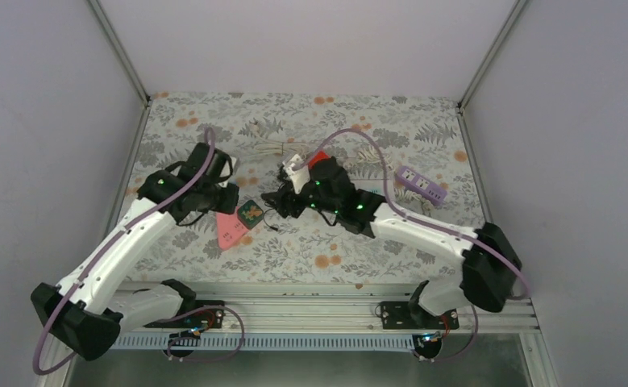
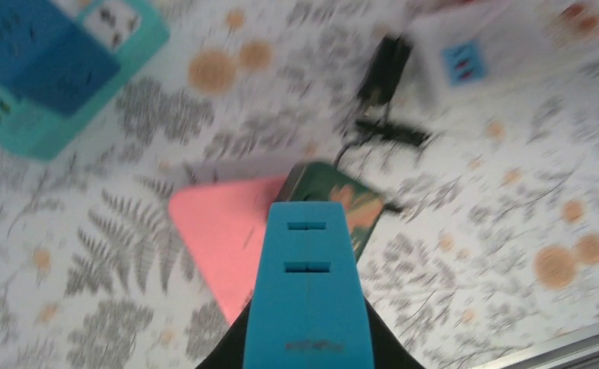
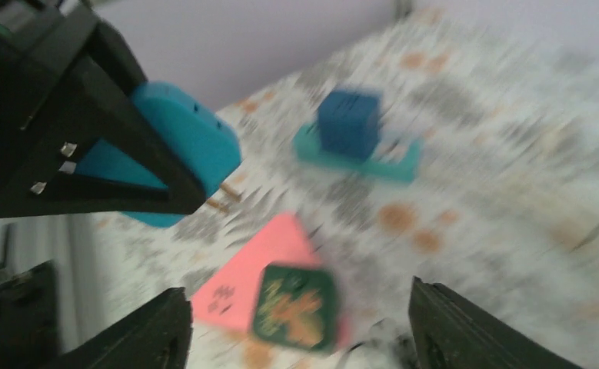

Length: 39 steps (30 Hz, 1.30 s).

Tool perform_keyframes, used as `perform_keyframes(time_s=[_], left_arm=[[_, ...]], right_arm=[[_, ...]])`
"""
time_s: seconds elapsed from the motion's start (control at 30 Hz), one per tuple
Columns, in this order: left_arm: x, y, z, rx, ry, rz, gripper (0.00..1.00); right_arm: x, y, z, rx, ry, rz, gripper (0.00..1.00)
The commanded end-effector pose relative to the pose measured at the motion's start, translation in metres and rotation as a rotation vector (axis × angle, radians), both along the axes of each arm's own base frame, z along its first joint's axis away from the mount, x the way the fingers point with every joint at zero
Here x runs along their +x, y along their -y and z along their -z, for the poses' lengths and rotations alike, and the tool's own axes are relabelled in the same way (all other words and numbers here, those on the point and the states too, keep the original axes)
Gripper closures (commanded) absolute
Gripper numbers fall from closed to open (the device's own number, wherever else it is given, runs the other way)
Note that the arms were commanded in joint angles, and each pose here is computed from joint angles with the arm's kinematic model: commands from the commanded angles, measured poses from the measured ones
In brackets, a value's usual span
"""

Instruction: Insert the plug

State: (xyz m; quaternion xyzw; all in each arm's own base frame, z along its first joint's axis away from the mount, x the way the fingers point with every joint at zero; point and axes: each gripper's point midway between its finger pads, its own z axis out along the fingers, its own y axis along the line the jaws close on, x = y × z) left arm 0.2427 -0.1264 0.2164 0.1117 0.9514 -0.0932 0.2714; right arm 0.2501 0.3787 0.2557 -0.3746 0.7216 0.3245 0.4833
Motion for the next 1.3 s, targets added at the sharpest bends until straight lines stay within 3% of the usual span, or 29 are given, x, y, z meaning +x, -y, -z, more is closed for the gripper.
perform_keyframes(time_s=[0.0, 0.27, 0.5, 0.7, 0.97, 1.1, 1.27], left_arm=[[-0.032, -0.029, 0.048, 0.185, -0.194, -0.125, 0.98], [-0.029, -0.025, 0.066, 0.200, -0.259, -0.175, 0.98], [-0.018, -0.033, 0.069, 0.197, -0.225, -0.259, 0.98], [-0.016, -0.045, 0.072, 0.173, -0.223, -0.297, 0.98], [-0.008, -0.040, 0.078, 0.124, -0.234, -0.285, 0.98], [-0.002, -0.030, 0.083, 0.095, -0.244, -0.244, 0.98], [-0.002, -0.009, 0.098, 0.048, -0.275, -0.164, 0.98]], right_arm=[[-0.050, -0.025, 0.056, 0.026, -0.388, -0.205, 0.31], [-0.083, -0.064, 0.112, -0.073, -0.534, -0.385, 0.51], [-0.059, -0.089, 0.145, -0.078, -0.522, -0.233, 0.59], [-0.028, -0.093, 0.144, -0.009, -0.477, -0.078, 0.60], [0.026, -0.054, 0.159, -0.051, -0.477, 0.353, 0.66], [0.033, -0.050, 0.157, -0.056, -0.468, 0.367, 0.64], [0.024, -0.047, 0.134, 0.039, -0.506, 0.291, 0.59]])
